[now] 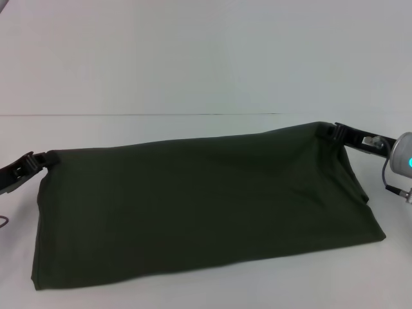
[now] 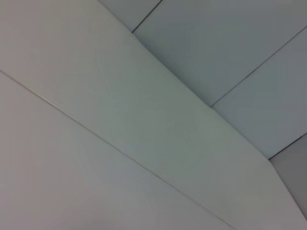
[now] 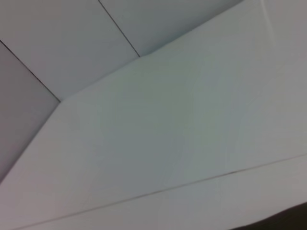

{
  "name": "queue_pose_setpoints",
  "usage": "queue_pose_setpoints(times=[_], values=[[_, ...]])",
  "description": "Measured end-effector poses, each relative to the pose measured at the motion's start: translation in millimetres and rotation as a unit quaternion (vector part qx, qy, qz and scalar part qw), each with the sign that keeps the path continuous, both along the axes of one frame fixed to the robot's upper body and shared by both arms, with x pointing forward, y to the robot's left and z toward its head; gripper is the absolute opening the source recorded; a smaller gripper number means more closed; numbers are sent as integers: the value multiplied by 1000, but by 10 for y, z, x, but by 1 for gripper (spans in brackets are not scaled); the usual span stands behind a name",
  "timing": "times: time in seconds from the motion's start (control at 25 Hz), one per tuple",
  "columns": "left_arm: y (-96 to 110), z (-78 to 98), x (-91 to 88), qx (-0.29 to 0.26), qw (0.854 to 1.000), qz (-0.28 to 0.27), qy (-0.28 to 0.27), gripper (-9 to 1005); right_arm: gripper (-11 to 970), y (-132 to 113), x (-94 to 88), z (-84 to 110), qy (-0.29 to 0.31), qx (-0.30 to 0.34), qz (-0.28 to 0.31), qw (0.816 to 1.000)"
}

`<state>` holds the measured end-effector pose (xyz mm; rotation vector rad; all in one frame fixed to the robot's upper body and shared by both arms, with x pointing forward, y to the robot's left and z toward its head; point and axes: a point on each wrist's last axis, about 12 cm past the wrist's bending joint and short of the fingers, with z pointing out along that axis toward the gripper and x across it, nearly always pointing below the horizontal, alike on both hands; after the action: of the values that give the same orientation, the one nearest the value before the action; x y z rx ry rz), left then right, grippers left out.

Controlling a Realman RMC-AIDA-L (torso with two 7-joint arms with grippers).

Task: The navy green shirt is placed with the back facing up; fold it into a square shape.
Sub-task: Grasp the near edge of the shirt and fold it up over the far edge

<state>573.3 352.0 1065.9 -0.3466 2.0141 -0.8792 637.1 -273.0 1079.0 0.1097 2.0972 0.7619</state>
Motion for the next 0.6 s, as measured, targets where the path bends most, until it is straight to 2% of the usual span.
queue_pose_setpoints(times=[0.16, 0.6], values=[[-64, -38, 42, 12, 1000, 4, -3, 45, 52, 66, 17, -60, 5, -19, -1, 1000], [-184, -95, 147, 44, 999, 9, -3, 46, 53, 66, 44, -59, -1, -22, -15, 1000]])
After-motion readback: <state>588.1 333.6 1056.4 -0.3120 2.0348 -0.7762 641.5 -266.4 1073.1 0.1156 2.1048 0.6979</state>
